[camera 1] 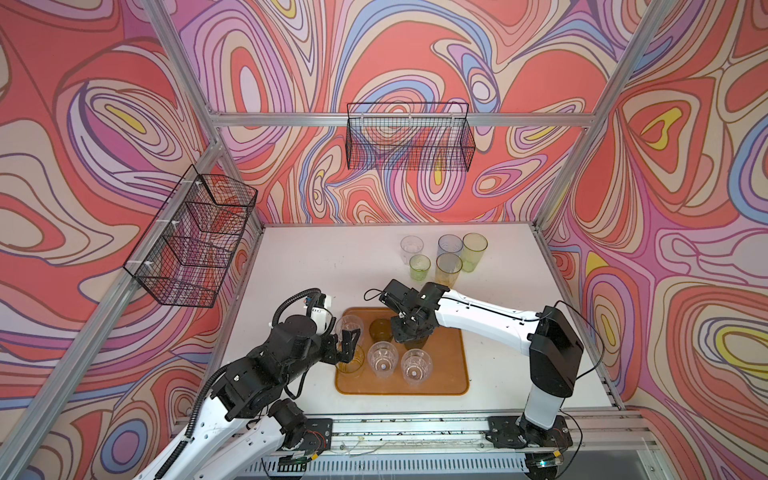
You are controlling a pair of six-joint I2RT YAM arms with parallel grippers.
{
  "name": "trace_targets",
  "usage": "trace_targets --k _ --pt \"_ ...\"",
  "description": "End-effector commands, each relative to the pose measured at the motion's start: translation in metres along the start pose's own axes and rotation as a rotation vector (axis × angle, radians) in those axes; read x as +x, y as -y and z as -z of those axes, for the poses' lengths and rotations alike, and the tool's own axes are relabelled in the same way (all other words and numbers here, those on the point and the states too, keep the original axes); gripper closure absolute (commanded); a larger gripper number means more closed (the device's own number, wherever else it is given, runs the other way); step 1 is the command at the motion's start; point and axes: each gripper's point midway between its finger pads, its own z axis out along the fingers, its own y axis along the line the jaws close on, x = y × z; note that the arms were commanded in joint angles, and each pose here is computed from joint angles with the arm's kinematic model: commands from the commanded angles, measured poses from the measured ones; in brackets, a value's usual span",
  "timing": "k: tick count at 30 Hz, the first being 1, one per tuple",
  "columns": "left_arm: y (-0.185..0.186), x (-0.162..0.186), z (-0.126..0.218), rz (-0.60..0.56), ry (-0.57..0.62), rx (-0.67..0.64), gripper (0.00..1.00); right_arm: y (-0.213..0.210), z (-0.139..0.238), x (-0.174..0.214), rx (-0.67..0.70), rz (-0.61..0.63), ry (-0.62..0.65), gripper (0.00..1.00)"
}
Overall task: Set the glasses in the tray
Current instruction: 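Lower the amber dimpled glass onto the tray beside the other amber glass, then open the right gripper and withdraw it while the left gripper reaches toward the cluster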
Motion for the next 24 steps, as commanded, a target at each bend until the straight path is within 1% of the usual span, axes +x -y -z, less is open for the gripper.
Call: trace_targets --k 1,8,14,16,19,24 --pt "-0.001 0.002 0.003 0.017 0.0 0.003 0.0 -0.006 0.034 -0.012 -0.041 -0.008 0.081 0.78" --pt "0.002 0.001 0.005 0.031 -0.005 0.019 0.0 -0.01 0.052 -0.017 -0.083 -0.028 0.128 0.77" --pt "0.007 -0.001 0.005 0.049 -0.016 0.035 0.0 -0.005 0.082 -0.025 -0.107 -0.058 0.219 0.76" --pt "0.011 -0.002 0.003 0.055 -0.025 0.05 0.0 -0.003 0.093 -0.025 -0.135 -0.066 0.255 0.74" --pt "0.019 -0.004 -0.002 0.065 -0.04 0.078 0.0 0.003 0.108 -0.022 -0.165 -0.083 0.302 0.67" --pt "0.033 -0.008 -0.018 0.082 -0.079 0.111 0.0 0.023 0.12 -0.01 -0.162 -0.113 0.351 0.46"
